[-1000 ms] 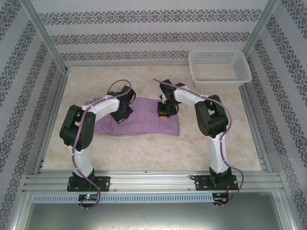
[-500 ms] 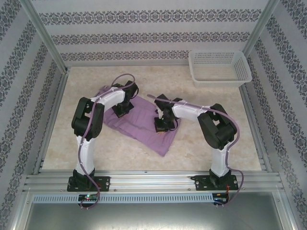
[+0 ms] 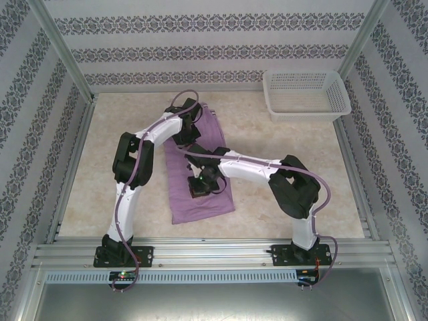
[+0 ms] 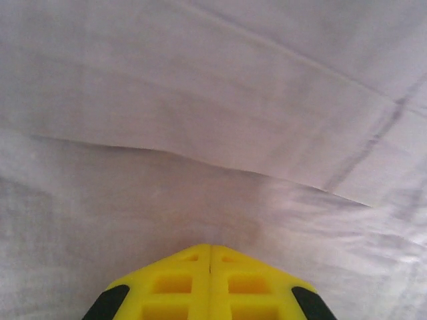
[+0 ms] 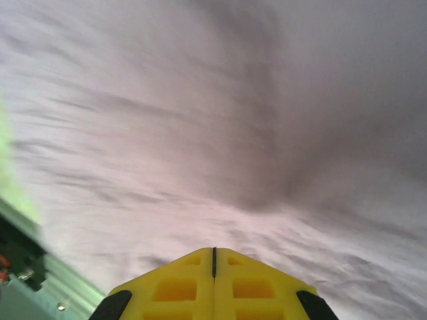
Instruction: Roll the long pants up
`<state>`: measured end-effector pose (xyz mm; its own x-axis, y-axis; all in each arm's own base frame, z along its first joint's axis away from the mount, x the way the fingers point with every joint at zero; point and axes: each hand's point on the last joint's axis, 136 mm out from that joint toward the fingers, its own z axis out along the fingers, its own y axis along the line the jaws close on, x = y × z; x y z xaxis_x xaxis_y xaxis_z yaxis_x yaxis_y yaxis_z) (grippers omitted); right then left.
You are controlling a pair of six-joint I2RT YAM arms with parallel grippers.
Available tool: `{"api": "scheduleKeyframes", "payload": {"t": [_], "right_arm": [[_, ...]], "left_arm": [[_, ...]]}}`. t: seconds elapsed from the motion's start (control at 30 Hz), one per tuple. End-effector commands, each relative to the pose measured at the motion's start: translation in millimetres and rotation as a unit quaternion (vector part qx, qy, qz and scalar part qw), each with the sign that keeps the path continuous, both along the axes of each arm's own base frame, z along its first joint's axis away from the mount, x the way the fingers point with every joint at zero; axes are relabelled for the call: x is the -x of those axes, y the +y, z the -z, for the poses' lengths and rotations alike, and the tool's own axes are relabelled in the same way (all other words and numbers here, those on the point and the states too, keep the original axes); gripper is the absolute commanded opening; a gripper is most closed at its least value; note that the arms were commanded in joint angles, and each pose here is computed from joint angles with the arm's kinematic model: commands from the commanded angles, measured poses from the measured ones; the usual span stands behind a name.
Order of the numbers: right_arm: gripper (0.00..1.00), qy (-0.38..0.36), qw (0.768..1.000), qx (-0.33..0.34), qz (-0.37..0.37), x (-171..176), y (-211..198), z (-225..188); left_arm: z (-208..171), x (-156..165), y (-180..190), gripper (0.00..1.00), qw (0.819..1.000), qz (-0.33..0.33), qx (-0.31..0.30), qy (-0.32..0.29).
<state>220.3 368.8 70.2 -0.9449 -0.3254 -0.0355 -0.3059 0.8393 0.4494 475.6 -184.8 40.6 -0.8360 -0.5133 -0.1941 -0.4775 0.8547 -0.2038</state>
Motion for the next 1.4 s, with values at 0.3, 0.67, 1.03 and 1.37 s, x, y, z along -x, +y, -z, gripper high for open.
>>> {"api": "scheduleKeyframes", "payload": {"t": [0.3, 0.67, 1.03, 1.37], "right_arm": [[0.00, -0.055, 0.998, 0.005, -0.009, -73, -42, -11], [0.00, -0.011, 1.000, 0.029, 0.005, -74, -49, 66], [0.00, 0.032, 0.999, 0.028, 0.029, -46, -60, 99], [0.00, 0.060, 0.996, 0.045, 0.040, -15, -73, 122]], "left_arm": [[-59, 1, 0, 0.00, 0.998, 0.040, -0.004, -0.049], [-11, 14, 22, 0.00, 0.998, 0.030, -0.058, -0.023], [12, -57, 42, 0.00, 0.988, 0.032, -0.141, -0.046], [-3, -103, 119, 0.03, 0.972, -0.036, -0.221, -0.076]]}}
